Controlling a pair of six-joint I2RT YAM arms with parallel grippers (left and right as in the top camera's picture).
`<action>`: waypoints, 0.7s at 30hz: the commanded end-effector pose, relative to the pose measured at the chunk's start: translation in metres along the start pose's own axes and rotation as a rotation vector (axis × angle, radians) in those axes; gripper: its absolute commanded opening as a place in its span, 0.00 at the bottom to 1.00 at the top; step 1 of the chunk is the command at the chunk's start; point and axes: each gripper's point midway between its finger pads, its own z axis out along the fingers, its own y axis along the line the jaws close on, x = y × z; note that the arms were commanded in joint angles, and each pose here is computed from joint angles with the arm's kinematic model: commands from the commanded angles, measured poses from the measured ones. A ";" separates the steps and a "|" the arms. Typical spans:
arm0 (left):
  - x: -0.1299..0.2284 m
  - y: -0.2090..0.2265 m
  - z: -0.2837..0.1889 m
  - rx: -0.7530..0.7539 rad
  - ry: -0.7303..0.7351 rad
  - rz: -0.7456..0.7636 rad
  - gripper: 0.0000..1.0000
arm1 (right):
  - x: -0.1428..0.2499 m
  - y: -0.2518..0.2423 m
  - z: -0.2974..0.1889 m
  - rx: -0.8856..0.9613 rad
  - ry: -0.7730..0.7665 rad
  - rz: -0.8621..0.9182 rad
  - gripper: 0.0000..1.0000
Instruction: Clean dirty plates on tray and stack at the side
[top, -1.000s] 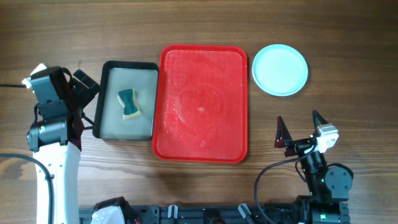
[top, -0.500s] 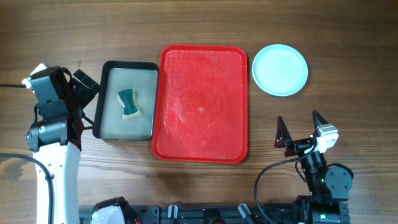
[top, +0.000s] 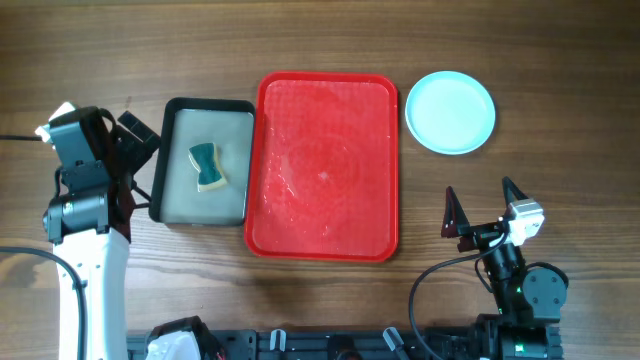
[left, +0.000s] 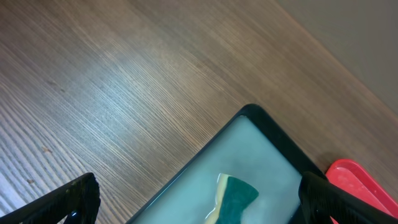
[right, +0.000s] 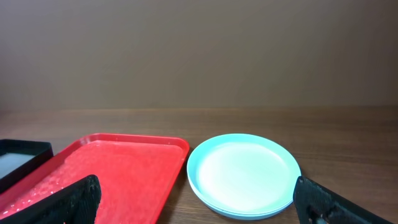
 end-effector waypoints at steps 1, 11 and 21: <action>-0.020 -0.003 -0.032 0.053 -0.100 -0.033 1.00 | -0.003 0.002 -0.001 -0.014 -0.016 -0.020 1.00; -0.049 0.000 -0.203 0.361 -0.529 -0.099 1.00 | -0.003 0.002 -0.001 -0.014 -0.016 -0.020 1.00; 0.012 0.055 -0.196 0.208 -0.473 -0.060 1.00 | -0.003 0.002 -0.001 -0.014 -0.016 -0.020 0.99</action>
